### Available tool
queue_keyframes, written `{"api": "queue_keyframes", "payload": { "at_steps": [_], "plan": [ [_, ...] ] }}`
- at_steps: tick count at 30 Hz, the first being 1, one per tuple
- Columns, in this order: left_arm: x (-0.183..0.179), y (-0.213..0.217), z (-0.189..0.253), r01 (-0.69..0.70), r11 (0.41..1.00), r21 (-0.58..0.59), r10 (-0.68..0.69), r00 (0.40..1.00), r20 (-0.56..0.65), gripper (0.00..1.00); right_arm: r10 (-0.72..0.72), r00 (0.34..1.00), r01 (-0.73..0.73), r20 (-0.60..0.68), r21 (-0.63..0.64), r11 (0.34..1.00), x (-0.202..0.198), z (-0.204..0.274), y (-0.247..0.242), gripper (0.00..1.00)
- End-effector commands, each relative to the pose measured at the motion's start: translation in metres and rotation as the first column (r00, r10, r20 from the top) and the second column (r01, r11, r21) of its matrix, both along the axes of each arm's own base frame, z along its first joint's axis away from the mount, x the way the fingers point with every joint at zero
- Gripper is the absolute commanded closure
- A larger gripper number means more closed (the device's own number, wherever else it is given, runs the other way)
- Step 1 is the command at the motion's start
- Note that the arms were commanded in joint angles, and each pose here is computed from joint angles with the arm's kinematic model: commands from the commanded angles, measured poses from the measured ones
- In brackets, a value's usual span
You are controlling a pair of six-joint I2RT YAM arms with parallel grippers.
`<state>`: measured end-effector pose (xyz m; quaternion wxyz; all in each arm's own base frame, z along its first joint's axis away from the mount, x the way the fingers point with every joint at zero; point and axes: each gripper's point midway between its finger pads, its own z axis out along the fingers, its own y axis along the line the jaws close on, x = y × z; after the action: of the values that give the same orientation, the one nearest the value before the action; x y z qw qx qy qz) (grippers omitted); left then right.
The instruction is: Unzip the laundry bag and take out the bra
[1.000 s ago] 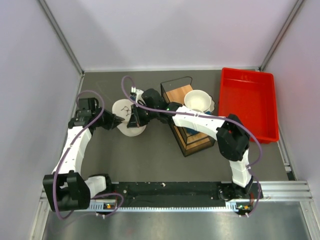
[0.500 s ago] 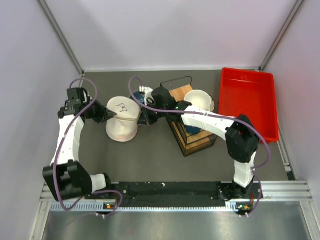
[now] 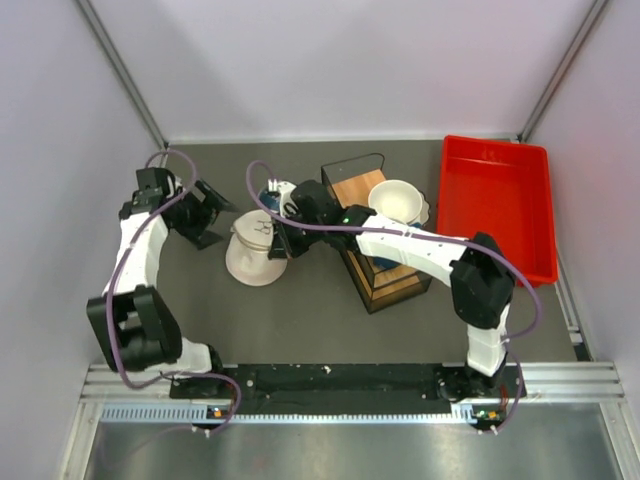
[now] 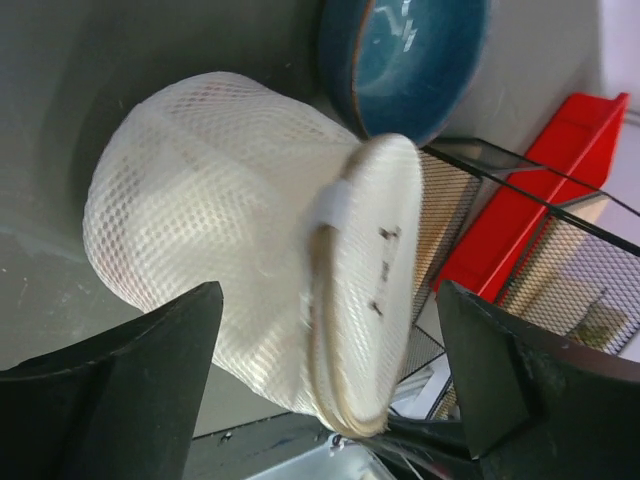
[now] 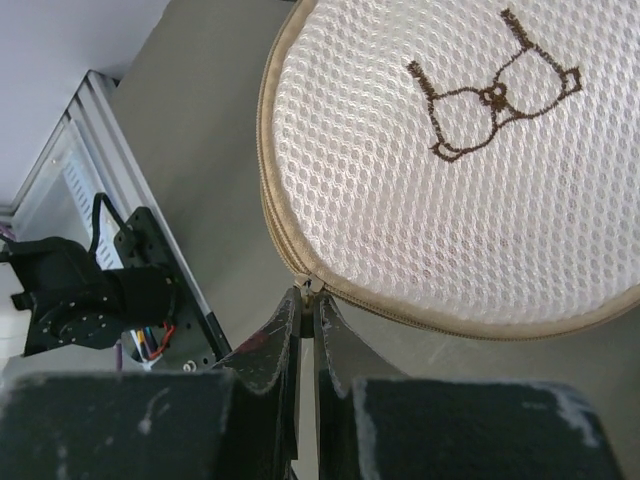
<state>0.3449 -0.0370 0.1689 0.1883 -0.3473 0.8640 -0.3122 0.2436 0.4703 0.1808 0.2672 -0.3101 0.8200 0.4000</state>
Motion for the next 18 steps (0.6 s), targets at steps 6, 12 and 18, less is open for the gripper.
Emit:
{"api": "queue_keyframes", "payload": {
  "at_steps": [6,12,18],
  "plan": [
    [-0.051,-0.024,0.042,-0.050,0.996,-0.073,0.063,0.981,0.184,0.01,-0.001,1.000,0.001,-0.001,0.044,0.999,-0.001,0.019,0.015,1.00],
    [-0.058,-0.037,0.029,-0.061,0.991,-0.120,0.080,0.984,0.157,0.04,-0.006,1.000,0.006,-0.003,0.039,0.999,0.000,0.016,0.014,1.00],
    [-0.041,-0.047,0.030,-0.049,0.987,-0.151,0.075,0.982,0.172,0.25,0.002,1.000,-0.001,-0.006,0.033,0.999,-0.003,0.013,0.014,1.00]
  ]
}}
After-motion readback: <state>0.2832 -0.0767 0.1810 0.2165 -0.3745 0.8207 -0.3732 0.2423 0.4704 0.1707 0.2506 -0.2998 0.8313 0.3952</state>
